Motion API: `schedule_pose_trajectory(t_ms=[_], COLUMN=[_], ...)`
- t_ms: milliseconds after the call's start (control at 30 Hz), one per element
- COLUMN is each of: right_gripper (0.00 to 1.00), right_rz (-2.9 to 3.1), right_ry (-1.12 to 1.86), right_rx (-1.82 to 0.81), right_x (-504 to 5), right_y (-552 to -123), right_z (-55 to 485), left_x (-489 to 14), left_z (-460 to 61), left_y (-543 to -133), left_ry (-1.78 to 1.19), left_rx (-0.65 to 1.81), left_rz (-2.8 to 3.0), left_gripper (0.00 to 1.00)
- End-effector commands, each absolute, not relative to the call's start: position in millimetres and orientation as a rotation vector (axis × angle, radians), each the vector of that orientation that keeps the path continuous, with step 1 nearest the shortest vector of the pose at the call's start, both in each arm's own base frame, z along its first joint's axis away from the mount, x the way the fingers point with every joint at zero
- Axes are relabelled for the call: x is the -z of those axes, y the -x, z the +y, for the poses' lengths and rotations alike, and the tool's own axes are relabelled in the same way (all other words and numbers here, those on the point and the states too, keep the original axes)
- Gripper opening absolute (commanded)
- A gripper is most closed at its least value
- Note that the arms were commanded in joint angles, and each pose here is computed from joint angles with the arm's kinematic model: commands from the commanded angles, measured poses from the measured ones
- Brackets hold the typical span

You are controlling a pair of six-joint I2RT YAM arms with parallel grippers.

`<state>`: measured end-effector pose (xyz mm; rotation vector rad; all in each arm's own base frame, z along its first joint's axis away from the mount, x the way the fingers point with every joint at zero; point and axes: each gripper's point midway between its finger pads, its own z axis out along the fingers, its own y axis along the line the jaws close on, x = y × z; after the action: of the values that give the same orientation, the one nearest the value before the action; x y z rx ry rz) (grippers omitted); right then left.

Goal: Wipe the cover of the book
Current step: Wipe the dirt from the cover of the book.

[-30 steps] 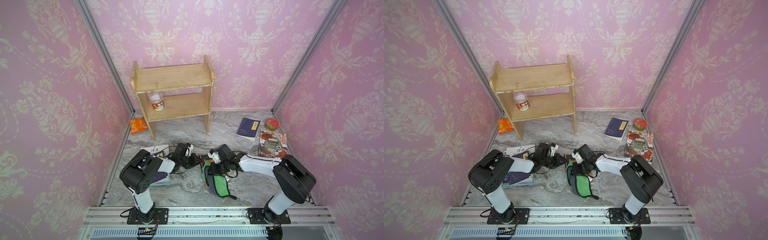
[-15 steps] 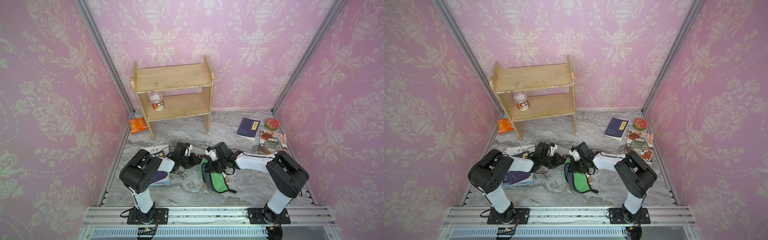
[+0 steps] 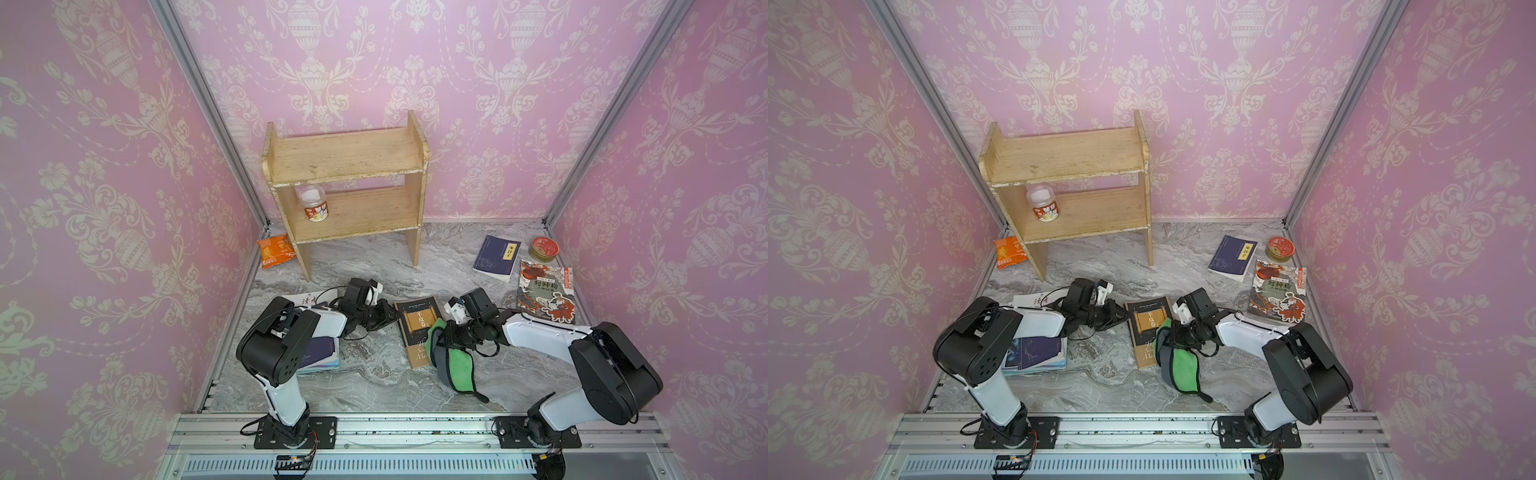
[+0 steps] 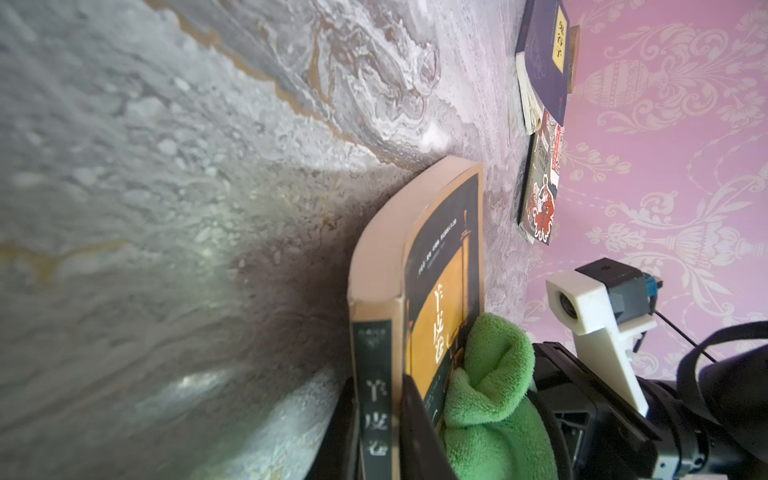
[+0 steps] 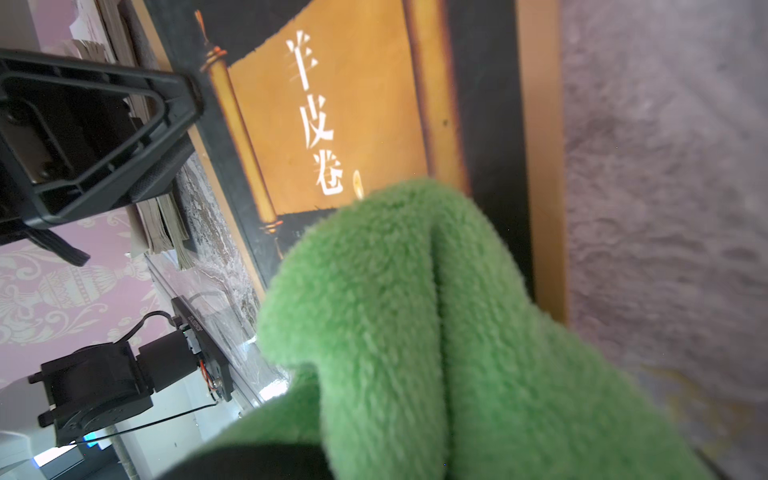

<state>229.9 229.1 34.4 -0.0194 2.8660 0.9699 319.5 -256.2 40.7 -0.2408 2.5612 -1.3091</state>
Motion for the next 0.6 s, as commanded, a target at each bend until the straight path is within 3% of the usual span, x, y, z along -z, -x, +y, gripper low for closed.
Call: schedule_pose_trajectory(t_ms=[0,133,233,567], right_gripper=[0.0,0.0,0.0,0.0], right_rz=[3.125,3.114,3.11,3.102], right_ry=[0.061,0.161,0.111,-0.533], right_rx=[-0.581,-0.621,-0.6,-0.424], right_x=[16.1,17.3,18.3,33.7], right_y=[-172.3,-167.5,-174.1,-172.9], right_z=[214.8,261.4,256.8,122.1], left_x=[-44.1,-46.4,-46.1,-36.9], left_z=[-248.0,-252.1,-251.9,-245.2], left_y=[-329.6,-332.1,-330.2,-327.3], left_ry=[0.225,0.231,0.218,0.206], left_rx=[1.266,1.302,1.298,1.269], left_rz=[2.53,2.517,2.524,2.556], left_gripper=[0.0,0.0,0.0,0.0])
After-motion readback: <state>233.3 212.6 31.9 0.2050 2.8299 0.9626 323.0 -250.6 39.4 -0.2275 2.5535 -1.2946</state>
